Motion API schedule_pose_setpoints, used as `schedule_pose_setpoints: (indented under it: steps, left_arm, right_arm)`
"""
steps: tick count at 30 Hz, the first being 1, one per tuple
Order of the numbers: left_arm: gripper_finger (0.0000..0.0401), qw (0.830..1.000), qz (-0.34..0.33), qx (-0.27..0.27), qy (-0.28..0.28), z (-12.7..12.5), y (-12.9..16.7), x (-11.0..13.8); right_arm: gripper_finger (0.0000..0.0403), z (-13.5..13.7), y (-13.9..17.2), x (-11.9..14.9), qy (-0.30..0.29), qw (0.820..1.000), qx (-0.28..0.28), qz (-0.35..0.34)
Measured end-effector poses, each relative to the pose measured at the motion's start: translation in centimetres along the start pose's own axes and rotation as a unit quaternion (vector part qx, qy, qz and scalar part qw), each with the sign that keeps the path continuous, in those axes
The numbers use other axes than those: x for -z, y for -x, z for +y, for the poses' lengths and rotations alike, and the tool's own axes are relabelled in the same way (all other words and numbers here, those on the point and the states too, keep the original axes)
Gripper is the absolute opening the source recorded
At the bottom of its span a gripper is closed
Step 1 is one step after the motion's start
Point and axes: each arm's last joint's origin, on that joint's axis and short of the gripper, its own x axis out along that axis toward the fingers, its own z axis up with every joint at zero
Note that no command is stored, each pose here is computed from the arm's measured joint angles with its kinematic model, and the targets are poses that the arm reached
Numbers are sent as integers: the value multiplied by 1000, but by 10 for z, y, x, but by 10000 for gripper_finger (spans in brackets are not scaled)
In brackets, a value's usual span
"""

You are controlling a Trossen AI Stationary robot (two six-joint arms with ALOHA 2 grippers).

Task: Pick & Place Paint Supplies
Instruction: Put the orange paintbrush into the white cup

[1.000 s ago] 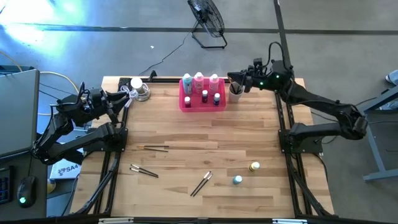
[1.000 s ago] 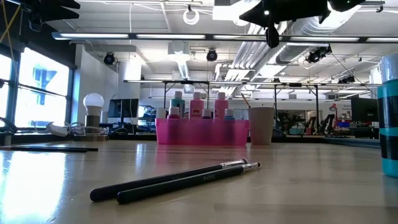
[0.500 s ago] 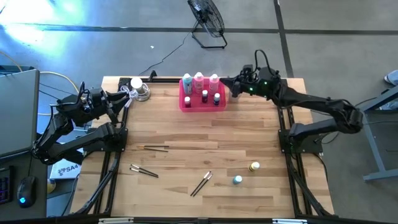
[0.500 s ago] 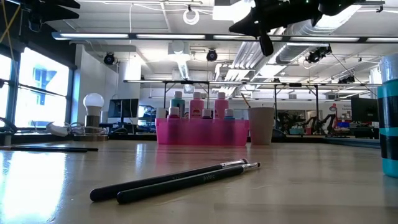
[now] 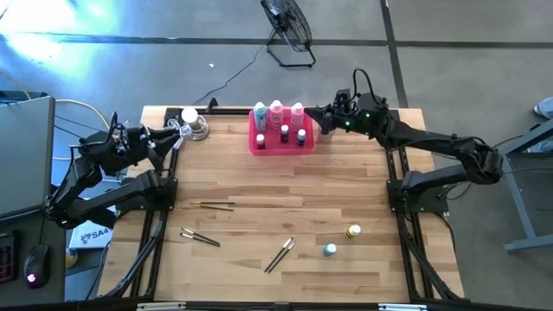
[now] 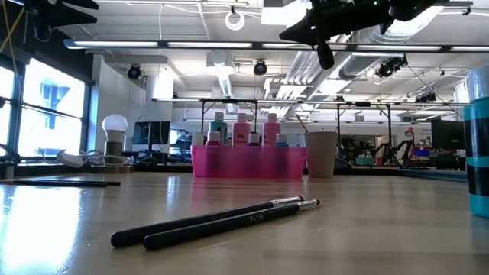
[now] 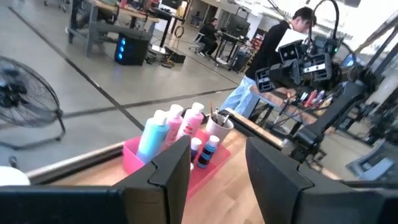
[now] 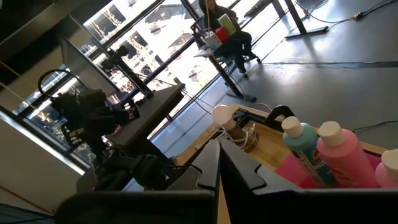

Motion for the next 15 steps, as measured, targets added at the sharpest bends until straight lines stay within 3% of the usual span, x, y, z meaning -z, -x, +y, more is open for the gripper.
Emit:
schedule_pose_setpoints:
  steps: [6, 11, 15]
  left_arm:
    - [152, 994, 42, 92, 39, -5, 1, 2]
    - [152, 974, 51, 215, 51, -15, 3, -4]
    - [152, 968, 53, 243, 43, -17, 4, -5]
  right_arm:
    - [3, 3, 0, -4, -33, 999, -21, -15]
    - [3, 19, 4, -16, -18, 988, -149, -37]
    - [3, 32, 7, -16, 23, 971, -238, -18]
